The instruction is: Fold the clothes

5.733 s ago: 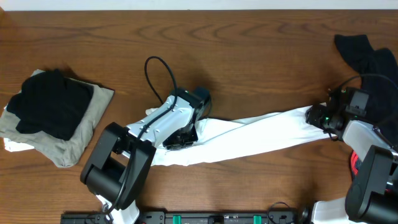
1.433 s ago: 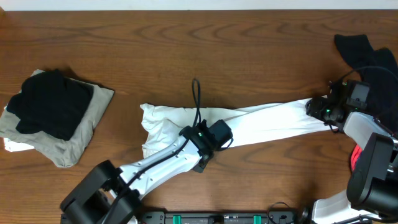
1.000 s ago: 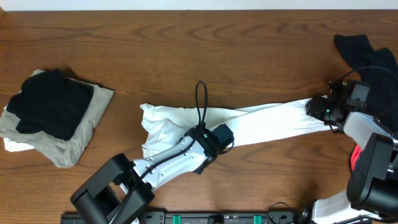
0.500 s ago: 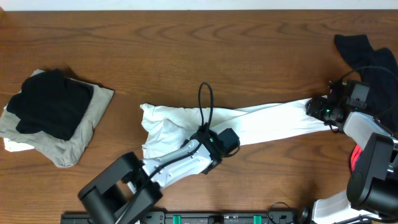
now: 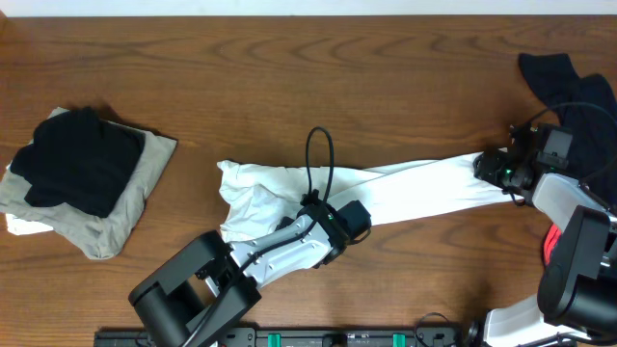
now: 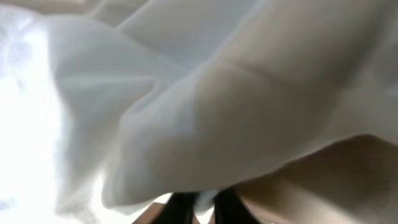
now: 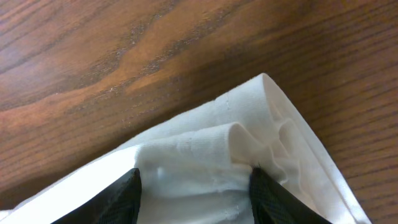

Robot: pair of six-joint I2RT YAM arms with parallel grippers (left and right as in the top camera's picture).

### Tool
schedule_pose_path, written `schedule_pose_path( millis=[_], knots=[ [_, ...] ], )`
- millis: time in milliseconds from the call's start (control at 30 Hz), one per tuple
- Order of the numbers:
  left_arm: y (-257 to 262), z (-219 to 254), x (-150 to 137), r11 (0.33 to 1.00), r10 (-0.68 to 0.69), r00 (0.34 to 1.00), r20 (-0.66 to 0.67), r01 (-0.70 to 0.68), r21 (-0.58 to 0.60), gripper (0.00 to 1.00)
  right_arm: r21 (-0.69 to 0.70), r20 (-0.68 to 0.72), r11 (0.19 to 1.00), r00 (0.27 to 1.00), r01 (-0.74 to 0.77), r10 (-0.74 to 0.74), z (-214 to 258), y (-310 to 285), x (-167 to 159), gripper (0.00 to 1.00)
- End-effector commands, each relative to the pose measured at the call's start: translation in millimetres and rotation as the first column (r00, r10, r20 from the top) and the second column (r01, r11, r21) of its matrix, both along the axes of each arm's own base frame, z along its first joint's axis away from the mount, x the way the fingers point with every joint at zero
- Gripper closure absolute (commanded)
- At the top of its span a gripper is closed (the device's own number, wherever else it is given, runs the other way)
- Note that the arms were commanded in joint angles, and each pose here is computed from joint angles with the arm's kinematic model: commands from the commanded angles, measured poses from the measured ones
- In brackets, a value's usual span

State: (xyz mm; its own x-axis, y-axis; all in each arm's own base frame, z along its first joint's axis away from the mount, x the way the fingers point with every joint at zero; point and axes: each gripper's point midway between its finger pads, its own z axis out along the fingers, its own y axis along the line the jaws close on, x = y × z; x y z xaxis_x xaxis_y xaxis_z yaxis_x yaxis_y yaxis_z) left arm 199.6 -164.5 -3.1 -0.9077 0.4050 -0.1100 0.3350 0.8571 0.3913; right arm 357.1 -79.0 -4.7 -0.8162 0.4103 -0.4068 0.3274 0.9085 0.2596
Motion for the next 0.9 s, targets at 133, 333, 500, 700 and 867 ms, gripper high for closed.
schedule_pose_path(
  millis=[133, 333, 500, 700, 867],
  knots=[
    [17.1, 14.7, 2.2, 0.994, 0.012, 1.000, 0.022, -0.015, 0.105, 0.94, 0.039, -0.306, 0.999, 0.952, 0.037, -0.023, -72.9, 16.4, -76.5, 0.44],
    [8.0, 67.0, 21.0, 0.997, 0.010, 0.992, 0.127, -0.019, 0.069, 0.94, 0.039, -0.306, 0.999, 0.952, 0.037, -0.023, -72.9, 16.4, -76.4, 0.43],
    [4.5, 106.9, 44.1, 1.000, 0.027, 0.954, 0.300, -0.027, -0.004, 0.94, 0.039, -0.306, 0.999, 0.952, 0.037, -0.023, -72.9, 16.3, -76.3, 0.43],
    [15.7, 116.5, 71.0, 0.996, 0.086, 0.919, 0.384, -0.083, -0.026, 0.94, 0.039, -0.306, 0.999, 0.952, 0.037, -0.023, -72.9, 16.4, -76.4, 0.43],
    [34.7, 114.6, 94.0, 0.988, 0.151, 0.903, 0.402, -0.149, -0.037, 0.94, 0.039, -0.307, 0.999, 0.952, 0.037, -0.023, -73.0, 16.4, -76.6, 0.43]
  ],
)
